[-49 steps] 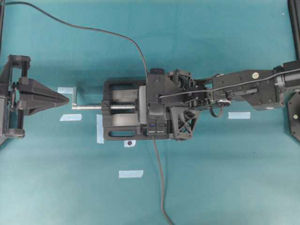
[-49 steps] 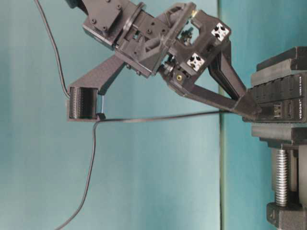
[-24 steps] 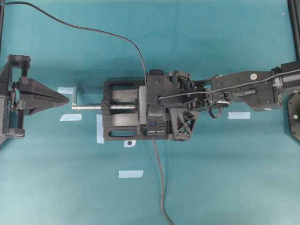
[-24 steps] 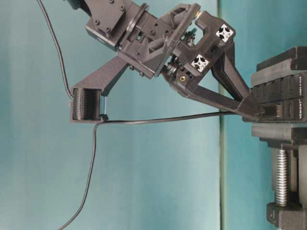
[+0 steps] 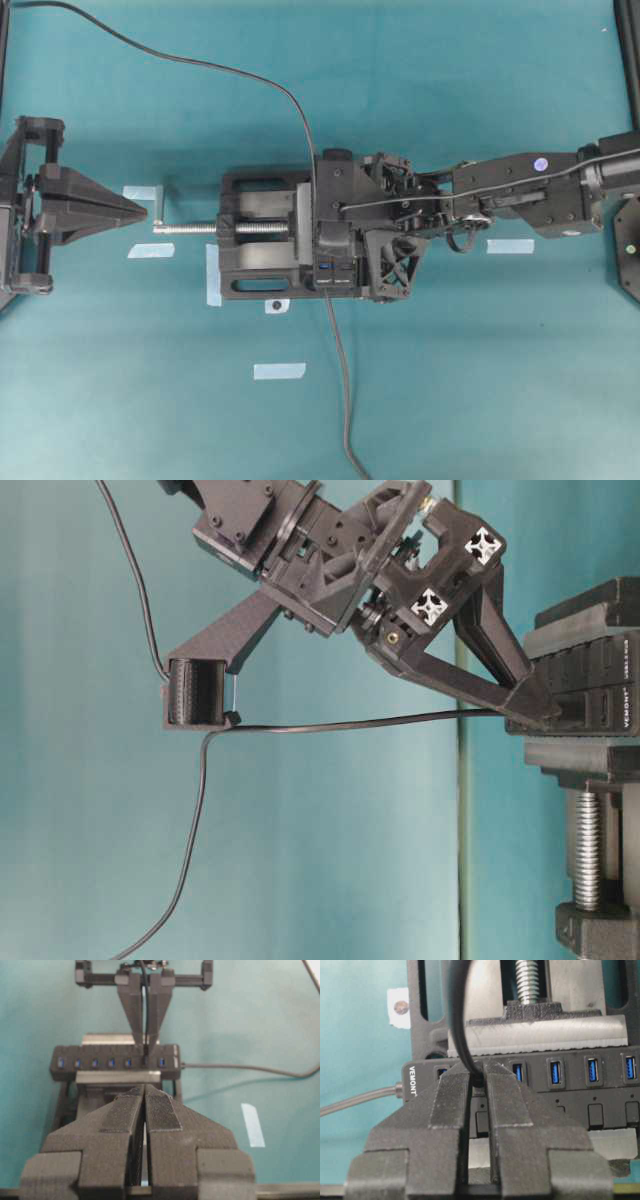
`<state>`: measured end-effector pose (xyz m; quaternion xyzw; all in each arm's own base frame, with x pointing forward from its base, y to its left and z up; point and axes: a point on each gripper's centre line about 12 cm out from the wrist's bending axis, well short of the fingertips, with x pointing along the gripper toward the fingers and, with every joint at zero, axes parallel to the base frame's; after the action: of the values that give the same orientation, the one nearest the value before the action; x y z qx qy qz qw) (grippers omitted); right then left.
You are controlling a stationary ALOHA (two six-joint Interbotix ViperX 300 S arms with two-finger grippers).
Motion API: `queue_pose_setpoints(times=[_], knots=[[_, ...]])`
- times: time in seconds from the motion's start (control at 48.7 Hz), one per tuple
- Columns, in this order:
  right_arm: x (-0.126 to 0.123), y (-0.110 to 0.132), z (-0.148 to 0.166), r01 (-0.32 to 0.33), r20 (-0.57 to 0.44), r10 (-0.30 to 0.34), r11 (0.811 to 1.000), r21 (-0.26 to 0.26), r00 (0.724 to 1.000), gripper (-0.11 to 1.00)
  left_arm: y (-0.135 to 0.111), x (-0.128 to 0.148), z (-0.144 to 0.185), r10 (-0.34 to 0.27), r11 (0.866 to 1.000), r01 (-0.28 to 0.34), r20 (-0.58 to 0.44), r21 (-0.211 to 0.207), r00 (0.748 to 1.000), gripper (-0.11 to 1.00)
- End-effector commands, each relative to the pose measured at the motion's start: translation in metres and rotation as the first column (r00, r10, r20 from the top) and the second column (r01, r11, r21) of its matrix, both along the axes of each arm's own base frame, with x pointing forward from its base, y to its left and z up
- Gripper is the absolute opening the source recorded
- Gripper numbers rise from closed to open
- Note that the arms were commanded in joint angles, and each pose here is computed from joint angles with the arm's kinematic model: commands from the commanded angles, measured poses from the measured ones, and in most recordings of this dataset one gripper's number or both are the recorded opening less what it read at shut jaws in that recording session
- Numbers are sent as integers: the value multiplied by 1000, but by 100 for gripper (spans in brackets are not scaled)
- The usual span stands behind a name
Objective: Insert the USB into the second port from the front of the fixed hub.
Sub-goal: 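Lower and push the plug down into the second port from front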
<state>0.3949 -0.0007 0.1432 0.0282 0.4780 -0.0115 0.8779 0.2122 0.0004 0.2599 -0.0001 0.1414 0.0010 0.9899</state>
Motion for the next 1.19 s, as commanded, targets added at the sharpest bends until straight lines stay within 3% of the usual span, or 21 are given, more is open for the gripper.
queue_pose_setpoints(times=[0.0,0.473,0.596,0.801,0.863,1.171], knots=[[-5,6,-15,-13,-48,13,1000,4,999,3,0,2,5,1,1000,-1,18,2,1000,0],[6,-3,15,14,87,-14,1000,3,996,8,0,1,6,2,1000,-2,21,-7,1000,0],[7,-3,18,16,102,-17,1000,4,995,22,0,-1,8,10,1000,-9,32,-30,999,0],[8,-4,21,18,121,-18,1000,4,993,79,0,-4,10,12,999,-10,44,-36,999,0],[9,-4,22,16,122,-15,1000,0,992,90,0,-4,12,12,999,-10,52,-36,999,0],[9,-4,23,15,121,-14,1000,-1,993,86,0,-5,11,11,999,-9,52,-37,999,0]])
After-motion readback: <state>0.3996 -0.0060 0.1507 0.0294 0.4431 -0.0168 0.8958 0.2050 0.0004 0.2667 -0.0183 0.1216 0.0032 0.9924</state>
